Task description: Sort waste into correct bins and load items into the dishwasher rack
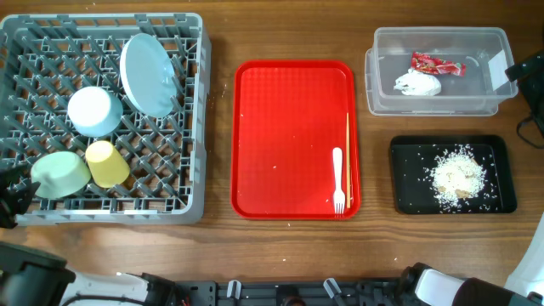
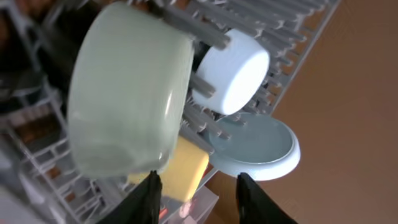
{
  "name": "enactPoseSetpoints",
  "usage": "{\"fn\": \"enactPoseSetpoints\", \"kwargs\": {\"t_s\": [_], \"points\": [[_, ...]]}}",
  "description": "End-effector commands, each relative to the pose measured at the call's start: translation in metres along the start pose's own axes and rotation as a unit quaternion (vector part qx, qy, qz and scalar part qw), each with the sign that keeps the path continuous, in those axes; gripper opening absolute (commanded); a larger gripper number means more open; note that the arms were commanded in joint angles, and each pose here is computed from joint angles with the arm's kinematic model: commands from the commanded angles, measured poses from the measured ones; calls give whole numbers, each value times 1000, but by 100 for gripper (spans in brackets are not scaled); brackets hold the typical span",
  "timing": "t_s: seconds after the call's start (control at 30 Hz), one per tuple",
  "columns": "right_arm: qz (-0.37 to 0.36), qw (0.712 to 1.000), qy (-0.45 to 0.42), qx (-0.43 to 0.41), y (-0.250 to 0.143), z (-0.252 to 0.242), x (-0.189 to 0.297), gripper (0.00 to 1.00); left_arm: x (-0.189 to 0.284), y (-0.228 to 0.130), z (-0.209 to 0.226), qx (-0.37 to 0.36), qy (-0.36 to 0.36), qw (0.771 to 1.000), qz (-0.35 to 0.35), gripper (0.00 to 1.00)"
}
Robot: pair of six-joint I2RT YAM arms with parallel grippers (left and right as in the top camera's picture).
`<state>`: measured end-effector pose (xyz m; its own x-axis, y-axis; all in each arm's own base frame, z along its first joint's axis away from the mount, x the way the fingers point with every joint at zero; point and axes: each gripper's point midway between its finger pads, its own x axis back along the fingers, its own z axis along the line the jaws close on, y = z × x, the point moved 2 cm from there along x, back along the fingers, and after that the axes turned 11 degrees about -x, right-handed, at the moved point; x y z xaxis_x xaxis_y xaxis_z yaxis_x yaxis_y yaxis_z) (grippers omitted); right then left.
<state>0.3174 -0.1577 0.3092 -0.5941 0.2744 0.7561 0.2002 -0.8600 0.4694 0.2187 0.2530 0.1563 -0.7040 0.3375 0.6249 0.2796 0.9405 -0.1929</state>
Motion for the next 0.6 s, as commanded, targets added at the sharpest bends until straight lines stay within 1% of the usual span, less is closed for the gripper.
{"fn": "enactPoseSetpoints", "kwargs": {"t_s": [0.0,0.1,0.17,0.2,0.27,0.3,0.37,0.5,0.53,0.57], "points": [[3,1000,-1,-2,0,0,-3,100,28,-15,-6,-43,72,995,-46,4],[3,1000,-1,-2,0,0,-3,100,44,-27,-24,-72,75,991,-81,4],[3,1000,-1,-2,0,0,-3,100,53,-30,-43,-112,73,984,-120,4],[3,1000,-1,-2,0,0,-3,100,55,-28,-47,-124,90,978,-141,4],[3,1000,-1,-2,0,0,-3,100,58,-18,-42,-103,161,963,-188,4],[3,1000,-1,-2,0,0,-3,100,52,-13,-38,-89,208,952,-206,4],[3,1000,-1,-2,0,0,-3,100,33,-10,-43,-111,229,947,-197,4],[3,1000,-1,-2,0,0,-3,100,-22,-6,-58,-180,262,934,-165,4],[3,1000,-1,-2,0,0,-3,100,-32,-5,-59,-194,274,928,-162,4],[3,1000,-1,-2,0,0,-3,100,-44,-2,-59,-209,297,917,-164,4]]}}
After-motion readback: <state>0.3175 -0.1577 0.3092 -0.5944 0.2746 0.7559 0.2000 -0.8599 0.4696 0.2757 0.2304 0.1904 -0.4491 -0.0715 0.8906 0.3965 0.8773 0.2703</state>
